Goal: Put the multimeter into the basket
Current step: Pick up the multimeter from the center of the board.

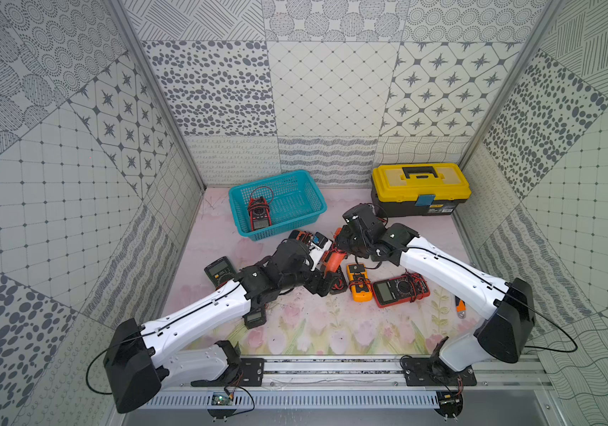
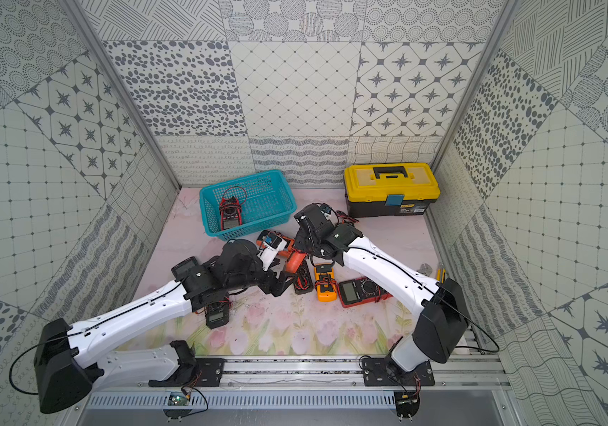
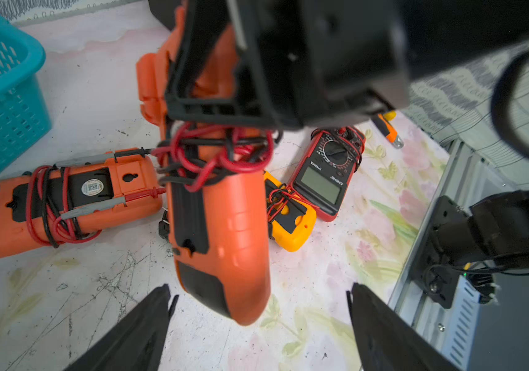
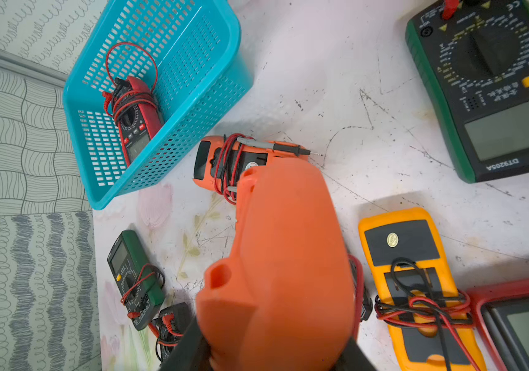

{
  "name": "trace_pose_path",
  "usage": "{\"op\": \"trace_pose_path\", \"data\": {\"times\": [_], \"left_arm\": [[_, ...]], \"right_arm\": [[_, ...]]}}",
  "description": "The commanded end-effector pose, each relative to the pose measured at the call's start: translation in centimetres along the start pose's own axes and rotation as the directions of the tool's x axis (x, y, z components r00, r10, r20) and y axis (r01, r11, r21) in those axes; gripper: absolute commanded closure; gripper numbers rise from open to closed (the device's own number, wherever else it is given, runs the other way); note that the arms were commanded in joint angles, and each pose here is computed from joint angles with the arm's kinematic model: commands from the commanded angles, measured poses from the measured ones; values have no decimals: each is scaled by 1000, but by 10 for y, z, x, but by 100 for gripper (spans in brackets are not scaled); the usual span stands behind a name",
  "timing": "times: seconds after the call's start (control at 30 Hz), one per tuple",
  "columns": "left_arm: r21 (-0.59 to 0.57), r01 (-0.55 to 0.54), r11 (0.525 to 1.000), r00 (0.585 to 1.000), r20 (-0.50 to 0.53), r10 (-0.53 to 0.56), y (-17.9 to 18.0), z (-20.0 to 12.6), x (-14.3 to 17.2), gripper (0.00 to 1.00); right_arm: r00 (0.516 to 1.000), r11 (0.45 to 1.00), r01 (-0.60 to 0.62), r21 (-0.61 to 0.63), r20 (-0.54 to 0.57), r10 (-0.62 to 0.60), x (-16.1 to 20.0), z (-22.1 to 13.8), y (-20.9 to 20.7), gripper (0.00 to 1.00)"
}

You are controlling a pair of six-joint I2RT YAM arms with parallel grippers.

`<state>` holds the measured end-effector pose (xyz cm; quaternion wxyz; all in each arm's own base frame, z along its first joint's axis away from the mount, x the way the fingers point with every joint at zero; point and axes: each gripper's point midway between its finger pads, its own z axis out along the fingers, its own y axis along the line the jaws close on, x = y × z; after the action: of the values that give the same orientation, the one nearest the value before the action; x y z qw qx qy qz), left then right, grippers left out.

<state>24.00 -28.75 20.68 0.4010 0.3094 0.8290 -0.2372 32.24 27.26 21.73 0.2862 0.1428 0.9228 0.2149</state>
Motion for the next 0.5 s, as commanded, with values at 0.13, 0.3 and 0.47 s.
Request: {"op": "trace_pose_path", "data": {"times": [0.13,0.3,0.47], "left_arm": [[-427,-131,895,960,171,222,29,12,-34,10],[-496,-179,849,949,139,282,36,33,-38,15],[-594,-213,776,938,99,333,49,43,-42,27]], "right_arm": [[989,992,-86,-91,111,96,-30,-23,23,100],[988,989,-95,-113,112,108,-30,-28,26,100],[988,988,-95,-126,107,108,-29,-30,29,100]]}}
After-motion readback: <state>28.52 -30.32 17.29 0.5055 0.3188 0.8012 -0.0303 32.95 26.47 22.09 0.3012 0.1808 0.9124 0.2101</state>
